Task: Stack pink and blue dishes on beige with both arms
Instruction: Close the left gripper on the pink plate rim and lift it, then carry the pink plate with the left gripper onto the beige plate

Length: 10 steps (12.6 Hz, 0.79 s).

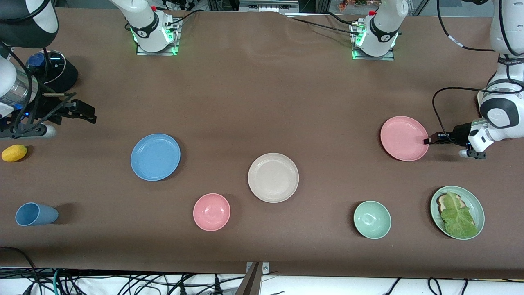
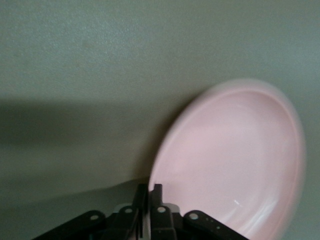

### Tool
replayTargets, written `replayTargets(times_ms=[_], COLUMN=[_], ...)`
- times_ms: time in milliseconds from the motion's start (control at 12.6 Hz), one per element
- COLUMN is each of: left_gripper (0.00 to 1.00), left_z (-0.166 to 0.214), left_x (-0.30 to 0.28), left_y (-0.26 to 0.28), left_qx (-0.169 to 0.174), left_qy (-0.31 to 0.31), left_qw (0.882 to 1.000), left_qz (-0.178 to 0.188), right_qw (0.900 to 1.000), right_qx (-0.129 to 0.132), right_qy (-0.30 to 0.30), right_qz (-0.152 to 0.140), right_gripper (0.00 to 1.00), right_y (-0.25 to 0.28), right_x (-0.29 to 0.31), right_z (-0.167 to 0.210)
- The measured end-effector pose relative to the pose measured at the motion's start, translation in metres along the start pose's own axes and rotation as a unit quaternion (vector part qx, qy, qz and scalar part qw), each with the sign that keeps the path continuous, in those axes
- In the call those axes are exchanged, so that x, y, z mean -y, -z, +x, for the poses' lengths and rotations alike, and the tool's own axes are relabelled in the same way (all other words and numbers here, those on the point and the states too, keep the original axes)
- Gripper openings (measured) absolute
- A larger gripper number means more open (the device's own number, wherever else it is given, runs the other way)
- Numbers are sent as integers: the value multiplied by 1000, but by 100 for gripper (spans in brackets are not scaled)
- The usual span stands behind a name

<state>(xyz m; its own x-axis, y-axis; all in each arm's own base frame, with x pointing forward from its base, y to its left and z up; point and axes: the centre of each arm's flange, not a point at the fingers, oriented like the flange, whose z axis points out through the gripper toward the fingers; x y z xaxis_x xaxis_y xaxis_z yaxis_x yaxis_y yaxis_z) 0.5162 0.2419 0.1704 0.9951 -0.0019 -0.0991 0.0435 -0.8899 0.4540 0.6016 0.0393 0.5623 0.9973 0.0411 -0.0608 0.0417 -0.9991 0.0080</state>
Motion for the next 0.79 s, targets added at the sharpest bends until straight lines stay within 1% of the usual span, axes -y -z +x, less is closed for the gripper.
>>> replayTargets(times_ms=[317, 476, 635, 794], left_gripper=[5, 5, 5, 5], left_z=[6, 16, 47, 86], left_x=[-3, -19, -68, -139], left_y=[4, 2, 0, 4], left_qx=[-4, 2, 0, -1], left_qy=[-6, -21, -48, -71], left_qw=[1000, 1000, 999, 997], left_qz=[2, -7, -11, 3], right_qw=[1000, 1000, 1000, 1000], right_qx=[0, 1, 1, 1], right_qy=[0, 0, 0, 0], right_qz=[0, 0, 0, 0], right_gripper=[100, 100, 100, 100], right_y=[0, -1, -1, -1], right_x=[0, 0, 0, 0], right_z=[0, 0, 0, 0])
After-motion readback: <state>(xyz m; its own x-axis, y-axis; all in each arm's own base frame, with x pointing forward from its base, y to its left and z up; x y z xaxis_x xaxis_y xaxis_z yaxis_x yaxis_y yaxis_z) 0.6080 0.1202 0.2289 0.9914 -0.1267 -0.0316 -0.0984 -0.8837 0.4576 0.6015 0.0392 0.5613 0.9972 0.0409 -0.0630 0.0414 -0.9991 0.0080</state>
